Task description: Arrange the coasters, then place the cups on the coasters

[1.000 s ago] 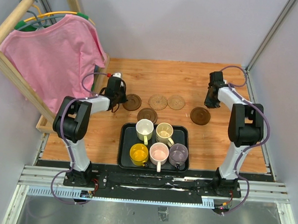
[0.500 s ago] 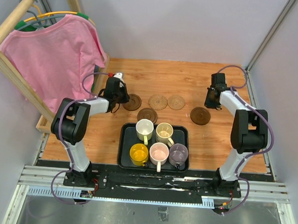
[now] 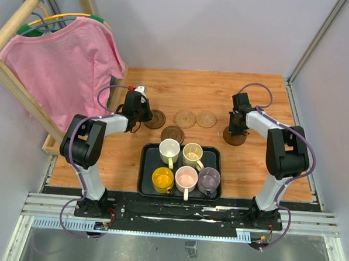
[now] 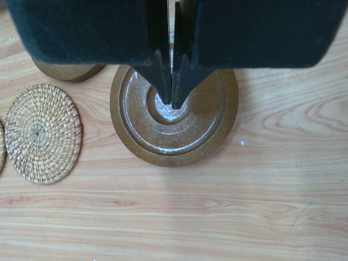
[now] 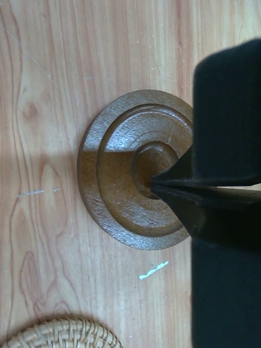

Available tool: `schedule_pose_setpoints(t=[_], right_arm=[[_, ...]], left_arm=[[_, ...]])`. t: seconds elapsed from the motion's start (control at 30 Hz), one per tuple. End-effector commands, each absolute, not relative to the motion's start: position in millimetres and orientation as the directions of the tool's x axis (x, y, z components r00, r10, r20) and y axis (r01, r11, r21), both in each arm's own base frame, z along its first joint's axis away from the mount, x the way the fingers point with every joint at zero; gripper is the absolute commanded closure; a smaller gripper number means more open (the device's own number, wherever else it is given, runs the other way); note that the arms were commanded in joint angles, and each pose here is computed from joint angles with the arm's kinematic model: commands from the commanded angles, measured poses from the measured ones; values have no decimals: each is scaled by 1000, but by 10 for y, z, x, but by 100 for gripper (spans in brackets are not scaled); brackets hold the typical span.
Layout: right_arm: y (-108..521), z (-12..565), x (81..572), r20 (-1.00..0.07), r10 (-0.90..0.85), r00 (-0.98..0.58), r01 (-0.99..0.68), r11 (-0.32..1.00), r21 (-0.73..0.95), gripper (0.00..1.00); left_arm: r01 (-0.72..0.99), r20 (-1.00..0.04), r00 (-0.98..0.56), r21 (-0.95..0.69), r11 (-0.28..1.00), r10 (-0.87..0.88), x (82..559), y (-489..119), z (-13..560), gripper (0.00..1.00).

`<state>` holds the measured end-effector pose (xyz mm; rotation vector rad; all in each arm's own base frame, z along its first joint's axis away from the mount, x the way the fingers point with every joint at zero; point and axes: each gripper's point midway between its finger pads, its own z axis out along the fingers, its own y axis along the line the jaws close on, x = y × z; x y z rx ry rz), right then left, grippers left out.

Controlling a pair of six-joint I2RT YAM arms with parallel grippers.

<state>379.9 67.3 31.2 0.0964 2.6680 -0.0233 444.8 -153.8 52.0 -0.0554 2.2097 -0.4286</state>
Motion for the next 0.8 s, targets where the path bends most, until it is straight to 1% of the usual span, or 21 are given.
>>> schedule_pose_setpoints(t=[0.0,0.2,0.3,0.37,0.53,0.77], right_arm=[[661,223,3880,-433,55,-900,75,997,-30,99],[650,124,4005,-407,47,-912,77,995,-58,99],[627,166,4141,-422,49,-905,84,994,-64,99],[608,79,4200,-407,55,-912,89,994,-64,99],[574,84,4432,-424,75,-903,97,995,-32,99],[602,201,4680,-466,69,-882,76,997,3,99]], left_arm=[[133,-760,-627,-321,938,-171,4535,-1613,541,99],[163,-743,-654,-323,932,-143,4510,-1735,451,99],[169,-727,-675,-320,932,-127,4461,-1780,362,99],[158,-712,-690,-322,933,-129,4428,-1783,308,99],[129,-683,-717,-329,935,-141,4354,-1765,192,99],[89,-673,-726,-298,950,-143,4430,-1701,111,100]])
